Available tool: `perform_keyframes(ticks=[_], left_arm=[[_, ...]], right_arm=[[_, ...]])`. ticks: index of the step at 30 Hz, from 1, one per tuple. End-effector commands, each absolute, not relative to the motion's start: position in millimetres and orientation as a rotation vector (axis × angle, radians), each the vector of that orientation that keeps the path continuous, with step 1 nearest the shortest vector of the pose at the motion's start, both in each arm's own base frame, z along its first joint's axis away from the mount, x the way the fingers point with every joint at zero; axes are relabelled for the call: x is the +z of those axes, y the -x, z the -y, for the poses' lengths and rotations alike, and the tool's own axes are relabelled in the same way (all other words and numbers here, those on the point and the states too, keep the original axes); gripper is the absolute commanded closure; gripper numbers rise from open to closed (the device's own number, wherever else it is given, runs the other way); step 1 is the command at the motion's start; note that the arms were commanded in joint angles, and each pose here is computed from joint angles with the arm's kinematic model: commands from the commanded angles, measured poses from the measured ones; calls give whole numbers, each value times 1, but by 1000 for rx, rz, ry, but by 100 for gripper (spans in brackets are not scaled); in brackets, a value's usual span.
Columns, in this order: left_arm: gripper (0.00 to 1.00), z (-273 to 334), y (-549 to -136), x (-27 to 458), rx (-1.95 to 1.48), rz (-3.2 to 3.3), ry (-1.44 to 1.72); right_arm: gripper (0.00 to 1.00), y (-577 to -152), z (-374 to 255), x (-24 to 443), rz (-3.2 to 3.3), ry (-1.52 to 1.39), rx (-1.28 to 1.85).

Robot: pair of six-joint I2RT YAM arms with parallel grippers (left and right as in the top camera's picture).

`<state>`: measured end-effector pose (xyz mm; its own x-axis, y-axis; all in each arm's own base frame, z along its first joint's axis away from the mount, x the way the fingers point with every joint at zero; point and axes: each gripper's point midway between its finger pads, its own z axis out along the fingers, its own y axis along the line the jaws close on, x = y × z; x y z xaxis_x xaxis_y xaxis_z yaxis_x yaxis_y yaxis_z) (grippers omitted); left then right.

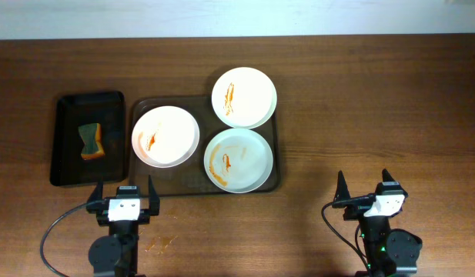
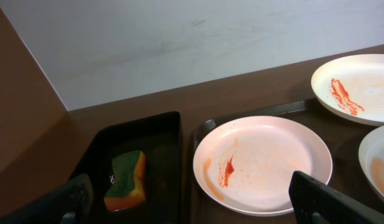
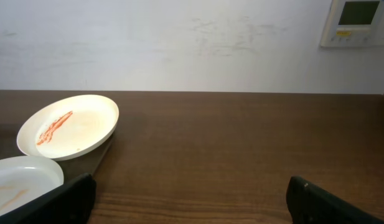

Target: Clean dirty plates on tray and stack at the side

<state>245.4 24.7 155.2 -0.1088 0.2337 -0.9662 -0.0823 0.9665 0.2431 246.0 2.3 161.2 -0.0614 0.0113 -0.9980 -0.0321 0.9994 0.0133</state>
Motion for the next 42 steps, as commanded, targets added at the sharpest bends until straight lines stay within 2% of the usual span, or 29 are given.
perform_keyframes(ticks=[1, 6, 9, 13, 18, 22, 26, 31, 33, 35, 39, 42], left_arm=[[1, -28, -244, 156, 298, -1657, -117], [1, 8, -246, 187, 150, -1503, -268], [1, 22, -242, 206, 8, -1438, -252], [1, 25, -240, 245, -4, -1405, -263], [1, 38, -284, 286, -114, -1547, -332], [1, 34, -339, 290, -200, -1842, -310], [1, 31, -381, 291, -244, -2120, -344], [1, 51, -378, 231, -529, -2454, -332], [1, 56, -363, 213, -620, -2560, -281], [1, 45, -370, 210, -550, -2577, -195], [1, -33, -384, 212, -71, -2626, 352], [1, -86, -390, 212, 0, -2596, 568]], right_arm=[[2, -246, -4, 157, -1644, 17, 55], [2, -246, -4, 161, -1626, 18, 55], [2, -245, -15, 187, -1525, 77, 99], [2, -240, -17, 216, -1467, 90, 101], [2, -238, -31, 265, -1440, 158, 157], [2, -271, -43, 290, -1585, 209, 246], [2, -323, -55, 302, -1900, 222, 386], [2, -375, -64, 274, -2206, 189, 550], [2, -382, -89, 264, -2195, 272, 739], [2, -392, -130, 252, -2224, 316, 871], [2, -414, -247, 250, -2276, 558, 908], [1, -438, -316, 208, -2409, 504, 823]])
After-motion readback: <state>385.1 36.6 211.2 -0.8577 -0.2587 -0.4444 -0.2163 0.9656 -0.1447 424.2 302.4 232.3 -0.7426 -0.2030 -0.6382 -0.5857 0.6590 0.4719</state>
